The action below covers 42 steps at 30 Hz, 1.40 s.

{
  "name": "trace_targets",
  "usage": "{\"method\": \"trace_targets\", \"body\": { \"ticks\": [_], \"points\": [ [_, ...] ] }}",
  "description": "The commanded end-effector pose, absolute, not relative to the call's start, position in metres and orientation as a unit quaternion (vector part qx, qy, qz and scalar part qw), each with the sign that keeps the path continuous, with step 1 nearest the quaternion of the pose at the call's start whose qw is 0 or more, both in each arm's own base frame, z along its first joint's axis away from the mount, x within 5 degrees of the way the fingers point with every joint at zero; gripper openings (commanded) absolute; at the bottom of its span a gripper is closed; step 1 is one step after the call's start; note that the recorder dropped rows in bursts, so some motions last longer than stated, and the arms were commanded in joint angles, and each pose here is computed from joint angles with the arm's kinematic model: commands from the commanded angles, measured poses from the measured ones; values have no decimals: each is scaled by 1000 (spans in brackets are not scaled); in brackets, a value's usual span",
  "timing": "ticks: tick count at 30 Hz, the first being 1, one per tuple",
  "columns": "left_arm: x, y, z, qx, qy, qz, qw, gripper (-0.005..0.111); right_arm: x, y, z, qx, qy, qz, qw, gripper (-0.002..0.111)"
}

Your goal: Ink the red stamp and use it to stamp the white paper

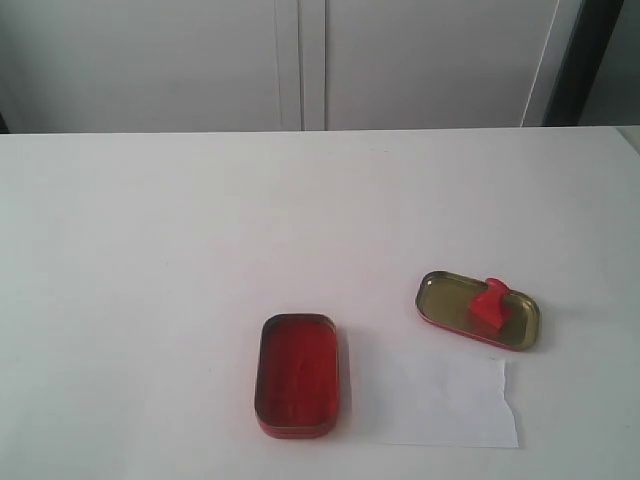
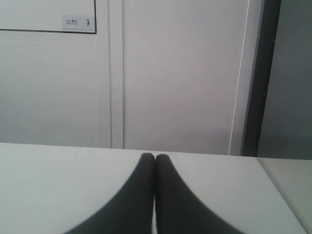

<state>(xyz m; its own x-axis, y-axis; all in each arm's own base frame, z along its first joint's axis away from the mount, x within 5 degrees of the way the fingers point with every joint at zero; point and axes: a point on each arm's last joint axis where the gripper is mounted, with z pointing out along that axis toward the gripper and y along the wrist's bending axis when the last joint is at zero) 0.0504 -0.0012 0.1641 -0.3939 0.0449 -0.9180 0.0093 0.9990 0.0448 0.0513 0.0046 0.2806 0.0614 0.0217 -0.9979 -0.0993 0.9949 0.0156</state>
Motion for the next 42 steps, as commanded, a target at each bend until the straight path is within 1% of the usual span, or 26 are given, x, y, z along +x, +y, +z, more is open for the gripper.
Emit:
{"method": "trace_targets", "body": {
  "ticks": [1,3,7,14,18,21,34,42],
  "points": [
    [50,-2,163,13,834,11,551,0,65,5,296,-24,737,33,675,0],
    [50,-2,163,13,834,11,551,0,75,5,304,-23,765,30,643,0],
    [50,-2,163,13,834,11,551,0,95,7,320,-18,784,33,620,0],
    [50,-2,163,13,834,11,551,0,150,13,328,-15,863,27,504,0],
    [50,-2,163,13,834,11,551,0,173,15,326,-29,890,16,455,0],
    [50,-2,163,13,834,11,551,0,190,19,322,-73,903,8,424,0],
    [50,-2,163,13,834,11,551,0,249,27,302,-75,945,18,317,0],
    [50,-2,163,13,834,11,551,0,281,30,284,-107,965,9,241,0]
  ]
}}
